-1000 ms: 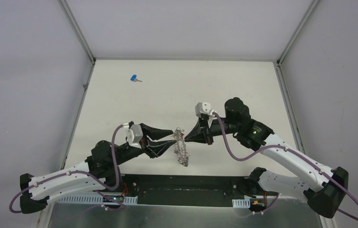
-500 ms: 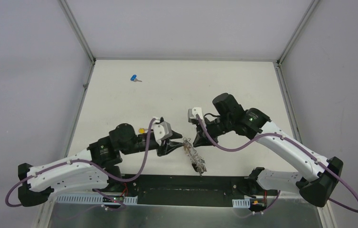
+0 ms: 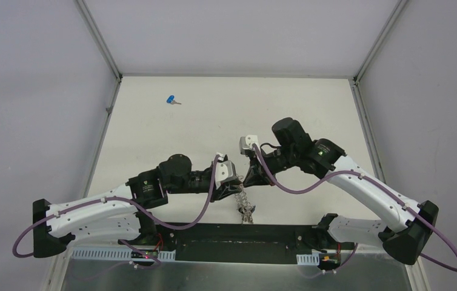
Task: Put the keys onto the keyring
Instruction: Adjust the keyring.
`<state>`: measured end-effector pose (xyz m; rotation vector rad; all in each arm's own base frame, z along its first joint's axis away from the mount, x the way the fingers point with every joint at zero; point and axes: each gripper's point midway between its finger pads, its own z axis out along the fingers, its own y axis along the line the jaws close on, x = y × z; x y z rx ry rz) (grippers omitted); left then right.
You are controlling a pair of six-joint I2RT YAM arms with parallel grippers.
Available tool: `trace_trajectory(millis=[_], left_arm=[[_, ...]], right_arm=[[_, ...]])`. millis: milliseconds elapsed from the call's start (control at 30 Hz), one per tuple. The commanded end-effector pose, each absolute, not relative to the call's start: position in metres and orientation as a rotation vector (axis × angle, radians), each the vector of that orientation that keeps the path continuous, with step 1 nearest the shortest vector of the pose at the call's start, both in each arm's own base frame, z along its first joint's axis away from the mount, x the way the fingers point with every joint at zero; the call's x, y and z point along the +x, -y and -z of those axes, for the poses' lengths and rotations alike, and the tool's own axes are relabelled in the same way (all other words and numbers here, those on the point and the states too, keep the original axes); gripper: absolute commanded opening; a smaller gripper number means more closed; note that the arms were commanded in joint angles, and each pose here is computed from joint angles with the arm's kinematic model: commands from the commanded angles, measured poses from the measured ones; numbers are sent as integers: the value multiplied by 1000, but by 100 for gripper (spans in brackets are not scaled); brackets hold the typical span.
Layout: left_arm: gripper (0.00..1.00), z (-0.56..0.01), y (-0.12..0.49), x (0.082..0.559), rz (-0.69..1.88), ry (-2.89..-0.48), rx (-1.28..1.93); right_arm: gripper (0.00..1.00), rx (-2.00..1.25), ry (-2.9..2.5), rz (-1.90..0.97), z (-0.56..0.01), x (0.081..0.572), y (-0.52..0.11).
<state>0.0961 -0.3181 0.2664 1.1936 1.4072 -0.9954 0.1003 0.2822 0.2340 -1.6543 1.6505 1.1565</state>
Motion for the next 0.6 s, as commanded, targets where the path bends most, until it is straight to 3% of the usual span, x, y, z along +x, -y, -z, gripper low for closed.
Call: trace_trajectory(millis=[0, 233, 467, 567], left_arm=[[28, -286, 326, 89, 1055, -1342, 1188], [23, -278, 324, 96, 1014, -1381, 1171], [0, -276, 318, 104, 975, -1421, 1122], [0, -274, 315, 105, 964, -1429, 1113]], right_arm=[[0, -1632, -1503, -1202, -262, 97, -292], [0, -1632, -1505, -1201, -261, 97, -291], [0, -1625, -1498, -1217, -261, 96, -293], [0, -1618, -1493, -1221, -262, 96, -294]])
